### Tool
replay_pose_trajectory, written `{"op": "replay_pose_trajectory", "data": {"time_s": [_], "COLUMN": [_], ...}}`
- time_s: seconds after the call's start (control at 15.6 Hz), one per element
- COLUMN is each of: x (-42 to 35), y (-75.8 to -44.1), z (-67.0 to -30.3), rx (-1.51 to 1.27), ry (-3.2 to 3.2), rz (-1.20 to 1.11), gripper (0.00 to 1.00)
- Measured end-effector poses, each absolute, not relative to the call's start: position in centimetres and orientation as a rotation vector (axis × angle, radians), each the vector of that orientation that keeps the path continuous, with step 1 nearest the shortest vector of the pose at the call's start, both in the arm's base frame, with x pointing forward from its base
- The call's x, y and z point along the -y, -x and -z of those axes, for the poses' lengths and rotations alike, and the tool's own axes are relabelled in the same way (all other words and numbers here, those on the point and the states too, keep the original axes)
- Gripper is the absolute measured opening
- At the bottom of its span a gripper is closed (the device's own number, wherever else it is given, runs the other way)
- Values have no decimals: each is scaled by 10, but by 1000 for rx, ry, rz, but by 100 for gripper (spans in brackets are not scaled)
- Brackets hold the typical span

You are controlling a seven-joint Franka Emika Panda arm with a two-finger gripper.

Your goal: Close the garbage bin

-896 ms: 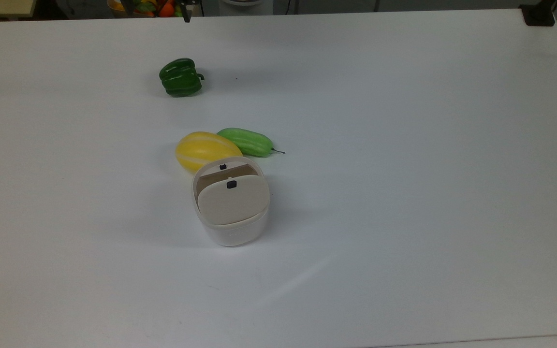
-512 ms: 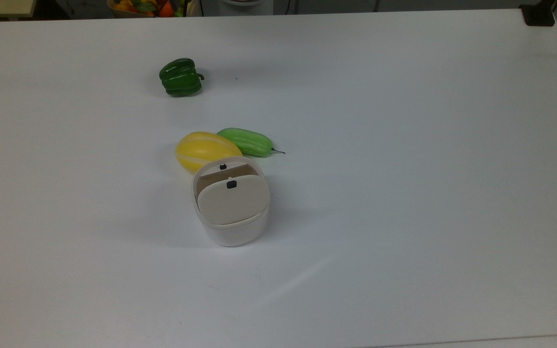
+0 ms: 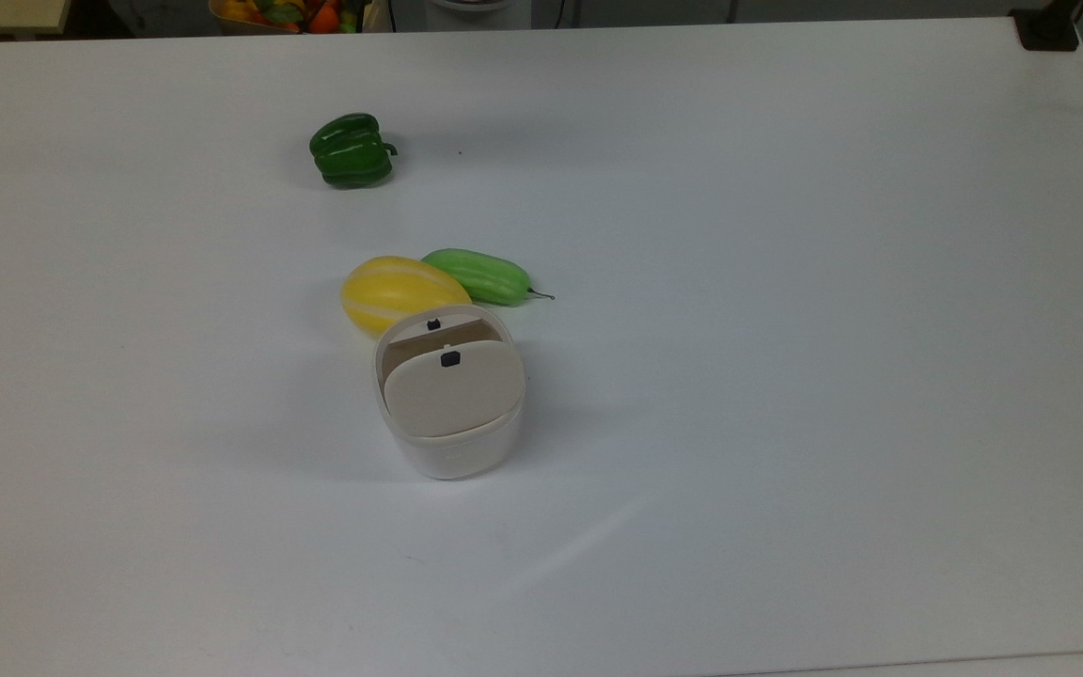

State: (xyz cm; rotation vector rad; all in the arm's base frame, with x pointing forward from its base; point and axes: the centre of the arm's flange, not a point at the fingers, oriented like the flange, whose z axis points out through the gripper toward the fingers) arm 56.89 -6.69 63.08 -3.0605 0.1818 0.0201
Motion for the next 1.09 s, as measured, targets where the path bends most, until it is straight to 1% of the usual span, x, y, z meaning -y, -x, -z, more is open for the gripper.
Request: {"op": "replay_pose_trajectory", "data": {"time_s": [0.32, 0.45, 0.51, 0.64, 0.9, 0.96, 1.02, 1.09], "x": [64, 64, 64, 63, 58, 57, 56, 57], "y": [-570, -570, -570, -570, -572, -573, -573, -575], "z": [-630, -630, -630, -629, -625, -624, -624, -624], "rx": [-177, -176, -176, -175, -153, -142, -138, -135], "ry": [3026, 3023, 3022, 3018, 2970, 2954, 2932, 2913], "rz": [-18, -19, -19, -22, -27, -28, -24, -10], "gripper": [100, 99, 95, 76, 30, 22, 11, 6]}}
